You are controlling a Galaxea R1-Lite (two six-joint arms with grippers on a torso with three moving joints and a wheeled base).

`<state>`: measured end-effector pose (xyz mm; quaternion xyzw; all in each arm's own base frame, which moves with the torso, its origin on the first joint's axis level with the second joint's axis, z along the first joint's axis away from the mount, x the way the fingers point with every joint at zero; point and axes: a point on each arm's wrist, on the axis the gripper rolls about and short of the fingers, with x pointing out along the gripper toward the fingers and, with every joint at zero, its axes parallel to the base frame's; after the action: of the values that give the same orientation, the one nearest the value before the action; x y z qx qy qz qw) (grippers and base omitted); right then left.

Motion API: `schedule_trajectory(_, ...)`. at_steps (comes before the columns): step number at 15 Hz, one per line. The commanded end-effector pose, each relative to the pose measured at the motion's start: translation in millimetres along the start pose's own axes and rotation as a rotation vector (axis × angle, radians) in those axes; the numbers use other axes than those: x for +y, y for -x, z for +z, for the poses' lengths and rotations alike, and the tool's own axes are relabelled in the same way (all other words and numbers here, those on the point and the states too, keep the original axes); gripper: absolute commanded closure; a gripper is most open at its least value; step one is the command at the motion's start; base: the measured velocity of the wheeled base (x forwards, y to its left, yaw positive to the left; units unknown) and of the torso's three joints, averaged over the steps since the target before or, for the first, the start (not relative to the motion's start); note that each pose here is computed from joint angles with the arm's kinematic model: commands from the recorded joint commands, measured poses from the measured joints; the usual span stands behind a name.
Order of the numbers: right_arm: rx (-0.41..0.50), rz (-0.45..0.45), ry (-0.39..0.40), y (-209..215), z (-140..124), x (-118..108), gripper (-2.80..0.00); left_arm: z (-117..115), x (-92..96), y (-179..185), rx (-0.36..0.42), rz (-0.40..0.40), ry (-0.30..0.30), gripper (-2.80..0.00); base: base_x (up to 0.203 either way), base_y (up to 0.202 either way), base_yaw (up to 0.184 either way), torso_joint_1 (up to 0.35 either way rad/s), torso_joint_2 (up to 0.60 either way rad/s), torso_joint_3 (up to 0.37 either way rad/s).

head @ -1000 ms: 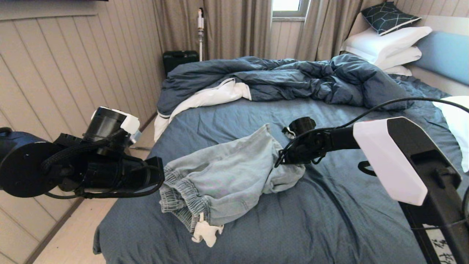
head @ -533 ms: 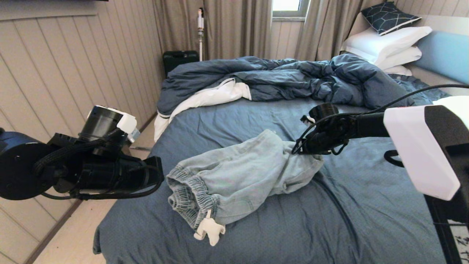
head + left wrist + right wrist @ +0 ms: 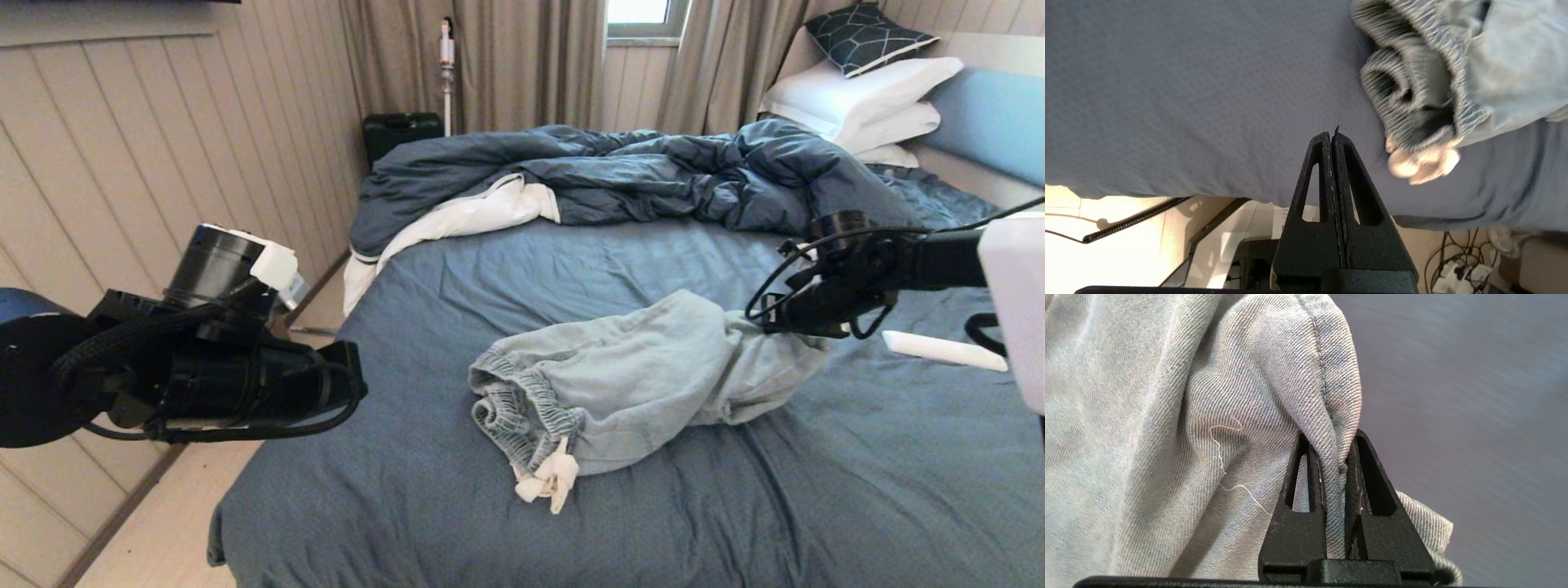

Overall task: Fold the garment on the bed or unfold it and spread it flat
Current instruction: Fold the blue shorts

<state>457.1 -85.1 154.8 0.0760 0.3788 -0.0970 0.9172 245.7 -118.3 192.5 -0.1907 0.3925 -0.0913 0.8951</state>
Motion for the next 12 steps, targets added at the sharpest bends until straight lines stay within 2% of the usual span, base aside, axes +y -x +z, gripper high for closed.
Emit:
schedule_trajectory(1,-0.010,-0.035,-0.029,15,4,-25,0.00,0,-0.1,2,-0.003,-0.003,0.004,0.00,0.000,0.000,0.000,0.000,0.00,0.000)
schedule_trajectory(2,-0.019,-0.050,-0.031,22,7,-35,0.00,-1,-0.5,5,-0.006,-0.007,0.004,0.00,0.000,0.000,0.000,0.000,0.00,0.000)
schedule_trajectory(3,-0.035,-0.084,-0.054,34,11,-59,0.00,-2,-1.2,6,-0.006,-0.010,0.002,0.00,0.000,0.000,0.000,0.000,0.00,0.000)
schedule_trajectory(4,-0.058,-0.095,-0.063,54,16,-71,0.00,-3,-1.8,9,-0.008,-0.015,-0.001,0.00,0.000,0.000,0.000,0.000,0.00,0.000)
schedule_trajectory(6,-0.079,-0.051,-0.054,91,22,-61,0.00,-5,0.0,14,-0.012,-0.019,-0.001,0.00,0.000,0.000,0.000,0.000,0.00,0.000)
schedule_trajectory(9,-0.096,0.084,0.002,125,25,2,0.00,-9,3.3,23,-0.021,-0.022,-0.003,0.00,0.000,0.000,0.000,0.000,0.00,0.000)
schedule_trajectory(12,-0.100,0.236,0.089,145,16,80,0.00,-14,6.8,32,-0.030,-0.028,-0.007,0.00,0.000,0.000,0.000,0.000,0.00,0.000)
